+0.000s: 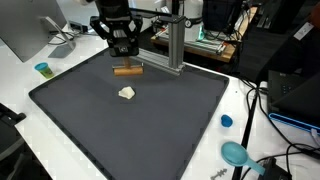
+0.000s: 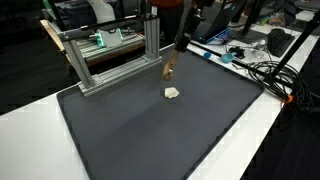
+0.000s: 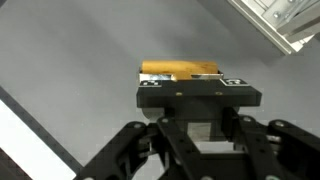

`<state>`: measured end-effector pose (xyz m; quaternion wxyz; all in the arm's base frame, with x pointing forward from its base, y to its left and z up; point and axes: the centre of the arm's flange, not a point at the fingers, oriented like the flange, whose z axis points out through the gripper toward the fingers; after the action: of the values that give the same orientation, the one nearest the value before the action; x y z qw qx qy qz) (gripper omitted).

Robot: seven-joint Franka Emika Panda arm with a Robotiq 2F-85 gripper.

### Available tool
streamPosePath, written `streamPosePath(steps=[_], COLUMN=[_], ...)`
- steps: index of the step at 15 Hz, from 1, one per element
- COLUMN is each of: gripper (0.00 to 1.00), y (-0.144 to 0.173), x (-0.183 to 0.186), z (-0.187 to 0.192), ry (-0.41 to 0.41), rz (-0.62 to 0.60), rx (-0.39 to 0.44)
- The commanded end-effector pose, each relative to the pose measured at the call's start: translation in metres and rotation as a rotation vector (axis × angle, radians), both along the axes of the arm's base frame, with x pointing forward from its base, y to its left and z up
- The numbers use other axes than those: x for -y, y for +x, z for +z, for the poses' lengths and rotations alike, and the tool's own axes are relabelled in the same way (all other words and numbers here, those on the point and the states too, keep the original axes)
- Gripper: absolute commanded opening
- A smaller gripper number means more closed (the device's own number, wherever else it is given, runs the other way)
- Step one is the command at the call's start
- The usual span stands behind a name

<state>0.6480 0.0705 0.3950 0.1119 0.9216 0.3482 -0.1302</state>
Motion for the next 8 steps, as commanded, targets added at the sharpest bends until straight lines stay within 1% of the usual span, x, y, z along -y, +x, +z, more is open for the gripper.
streamPosePath(steps=[1, 6, 8], gripper=[0.21, 0.21, 0.21], y=[-0.006, 0.022, 0.030], x=[-0.013, -0.019, -0.018], z=[-0.001, -0.002, -0.010], ry=[-0.048, -0.079, -0.086], rz=[0.182, 0.427, 0.525], rx=[-0.061, -0.129, -0.160])
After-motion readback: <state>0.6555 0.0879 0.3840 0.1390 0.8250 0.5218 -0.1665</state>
